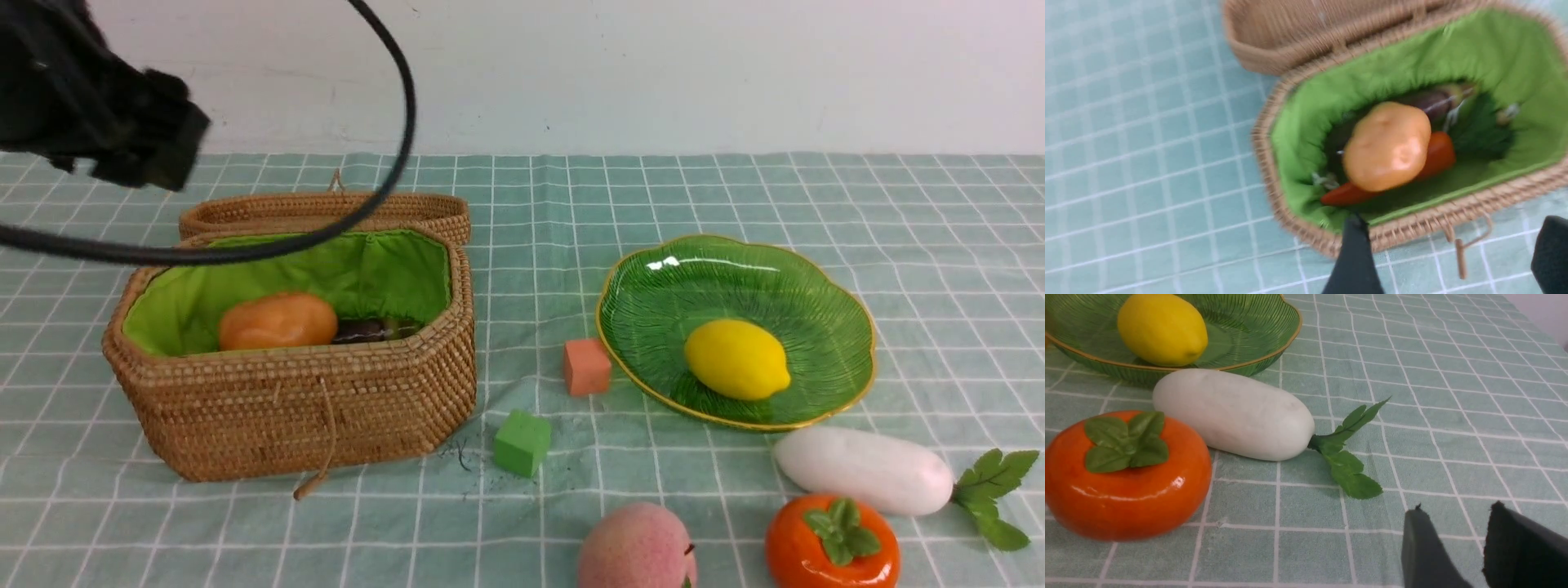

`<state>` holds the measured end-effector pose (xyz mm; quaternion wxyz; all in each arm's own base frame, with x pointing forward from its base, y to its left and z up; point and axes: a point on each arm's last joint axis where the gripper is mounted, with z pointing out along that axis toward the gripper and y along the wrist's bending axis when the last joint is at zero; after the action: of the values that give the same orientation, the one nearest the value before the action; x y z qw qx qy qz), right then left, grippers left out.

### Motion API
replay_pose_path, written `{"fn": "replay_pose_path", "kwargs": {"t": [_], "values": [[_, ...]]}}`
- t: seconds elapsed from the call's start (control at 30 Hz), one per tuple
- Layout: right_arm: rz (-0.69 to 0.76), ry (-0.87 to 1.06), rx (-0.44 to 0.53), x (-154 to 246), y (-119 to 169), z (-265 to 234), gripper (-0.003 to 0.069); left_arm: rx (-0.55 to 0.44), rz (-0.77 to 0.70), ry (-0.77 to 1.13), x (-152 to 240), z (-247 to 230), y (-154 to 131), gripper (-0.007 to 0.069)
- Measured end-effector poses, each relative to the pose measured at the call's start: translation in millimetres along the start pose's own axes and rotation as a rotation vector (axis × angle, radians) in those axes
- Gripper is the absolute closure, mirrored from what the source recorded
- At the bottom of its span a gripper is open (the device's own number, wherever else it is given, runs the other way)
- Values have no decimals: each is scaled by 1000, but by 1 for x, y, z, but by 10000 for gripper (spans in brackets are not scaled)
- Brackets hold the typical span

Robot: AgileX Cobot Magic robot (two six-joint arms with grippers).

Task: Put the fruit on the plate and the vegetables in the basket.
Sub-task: Grab a tomato with your right arm and place it on the plate on the right.

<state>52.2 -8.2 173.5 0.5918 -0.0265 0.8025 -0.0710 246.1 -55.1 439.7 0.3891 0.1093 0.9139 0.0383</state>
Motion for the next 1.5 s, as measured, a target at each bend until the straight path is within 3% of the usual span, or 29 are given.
{"fn": "replay_pose_path", "kwargs": {"t": [0.07, 0.13, 0.2, 0.3, 0.37, 0.4, 0.43, 0.5, 1.27, 1.5], "values": [[0, 0, 0, 0, 0, 0, 417, 5, -30, -89, 23, -50, 8, 159], [0, 0, 0, 0, 0, 0, 417, 13, -40, -102, 35, -64, 10, 185], [0, 0, 0, 0, 0, 0, 417, 50, -61, -78, 80, -86, 10, 290], [0, 0, 0, 0, 0, 0, 417, 82, -83, -58, 115, -89, 6, 386], [0, 0, 0, 0, 0, 0, 417, 115, -141, -77, 145, -82, 1, 489], [0, 0, 0, 0, 0, 0, 417, 116, -146, -81, 147, -81, 1, 498], [0, 0, 0, 0, 0, 0, 417, 135, -187, -110, 164, -74, -2, 573], [0, 0, 0, 0, 0, 0, 417, 151, -223, -150, 176, -65, -5, 634], [0, 0, 0, 0, 0, 0, 417, 184, -261, -242, 183, -54, -10, 638], [0, 0, 0, 0, 0, 0, 417, 166, -290, -441, 187, -51, -7, 638]]}}
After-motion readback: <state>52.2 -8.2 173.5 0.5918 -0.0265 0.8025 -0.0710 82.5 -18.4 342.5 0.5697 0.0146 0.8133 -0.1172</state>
